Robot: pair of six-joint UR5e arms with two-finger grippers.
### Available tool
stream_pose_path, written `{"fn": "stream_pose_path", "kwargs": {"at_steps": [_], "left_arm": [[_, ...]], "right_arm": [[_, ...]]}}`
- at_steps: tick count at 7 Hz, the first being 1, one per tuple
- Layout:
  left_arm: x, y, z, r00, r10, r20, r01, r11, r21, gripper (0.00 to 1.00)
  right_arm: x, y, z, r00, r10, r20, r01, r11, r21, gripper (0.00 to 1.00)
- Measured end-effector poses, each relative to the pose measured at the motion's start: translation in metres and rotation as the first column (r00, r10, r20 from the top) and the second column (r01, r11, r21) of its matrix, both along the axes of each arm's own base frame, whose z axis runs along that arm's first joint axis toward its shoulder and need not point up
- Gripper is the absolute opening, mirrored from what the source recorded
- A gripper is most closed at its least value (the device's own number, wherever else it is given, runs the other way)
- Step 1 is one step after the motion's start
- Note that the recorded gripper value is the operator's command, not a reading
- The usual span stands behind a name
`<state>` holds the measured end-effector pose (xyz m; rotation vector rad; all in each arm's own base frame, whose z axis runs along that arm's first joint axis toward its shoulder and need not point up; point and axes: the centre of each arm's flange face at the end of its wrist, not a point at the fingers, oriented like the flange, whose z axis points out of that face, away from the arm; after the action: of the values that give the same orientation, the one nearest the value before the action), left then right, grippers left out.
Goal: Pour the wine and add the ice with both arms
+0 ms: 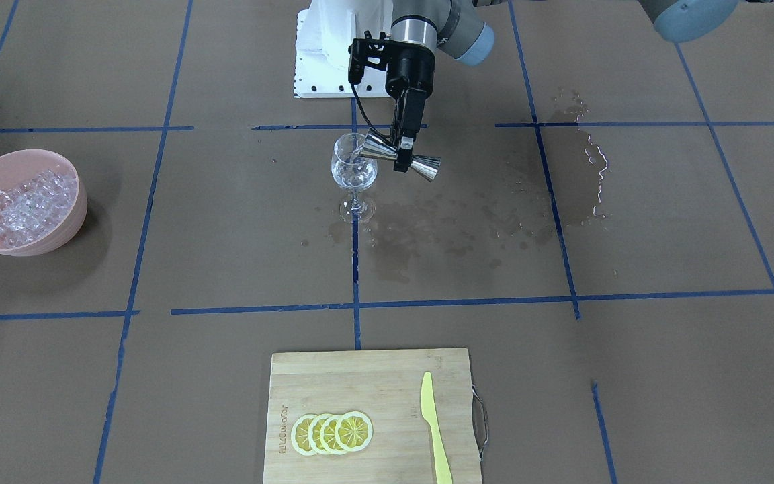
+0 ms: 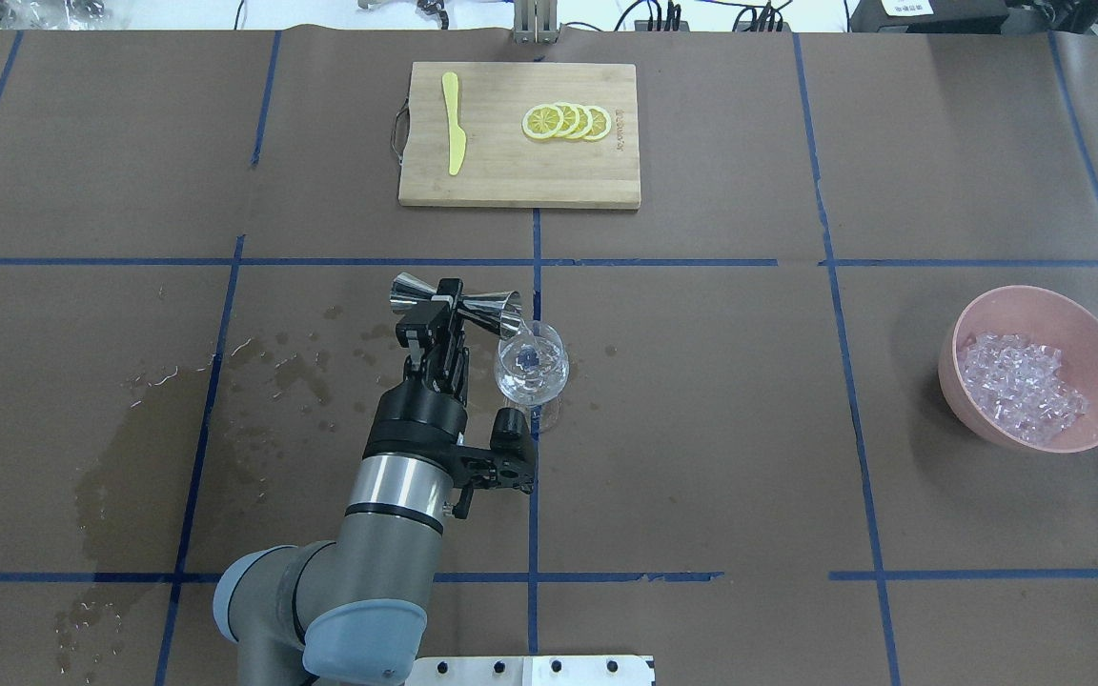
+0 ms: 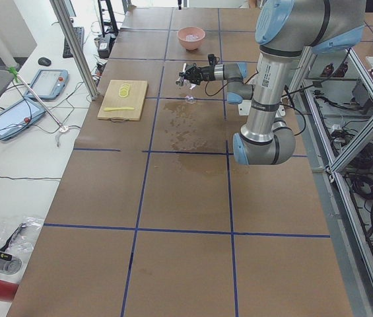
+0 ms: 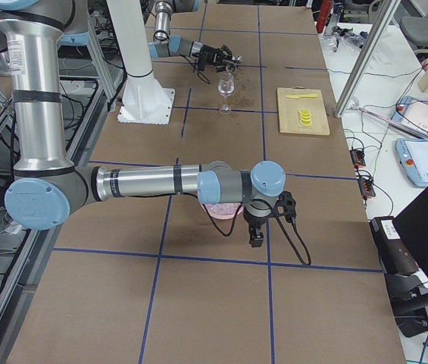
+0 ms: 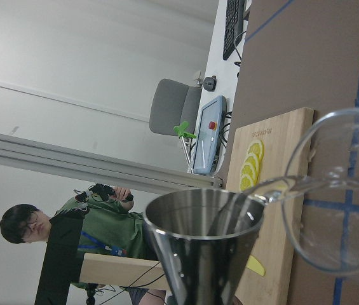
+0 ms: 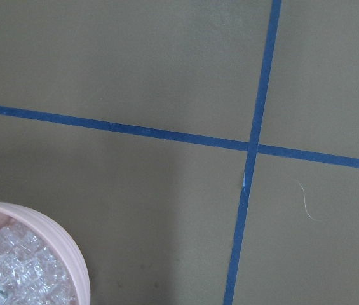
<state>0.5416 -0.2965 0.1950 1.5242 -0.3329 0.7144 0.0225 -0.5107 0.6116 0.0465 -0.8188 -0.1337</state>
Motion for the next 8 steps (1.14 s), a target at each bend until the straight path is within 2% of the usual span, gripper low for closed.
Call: {"fn": "stream_pose_path", "kwargs": {"at_steps": [2, 5, 6, 8], "left_arm": [[-0.001, 0.000, -0.004, 0.996, 0.000, 0.091, -0.003, 1.000, 0.025, 0.00], [-0.001, 0.001, -0.006, 0.987, 0.001, 0.161, -0.008, 0.999, 0.043, 0.00], [-0.003, 0.001, -0.006, 0.991, 0.000, 0.131, -0.006, 0.999, 0.041, 0.00], [-0.015, -0.001, 0.000, 0.999, -0.008, -0.039, 0.009, 0.999, 0.032, 0.00]], "right_arm": [[0.000, 0.000, 0.001, 1.000, 0.000, 0.000, 0.000, 1.000, -0.002, 1.00], [0.000, 0.000, 0.003, 1.000, 0.000, 0.000, 0.000, 1.000, -0.006, 1.00], [0.000, 0.000, 0.004, 1.000, -0.001, 0.000, 0.001, 1.000, -0.007, 1.00], [0.000, 0.000, 0.003, 1.000, -0.001, 0.000, 0.001, 1.000, -0.005, 1.00]]}}
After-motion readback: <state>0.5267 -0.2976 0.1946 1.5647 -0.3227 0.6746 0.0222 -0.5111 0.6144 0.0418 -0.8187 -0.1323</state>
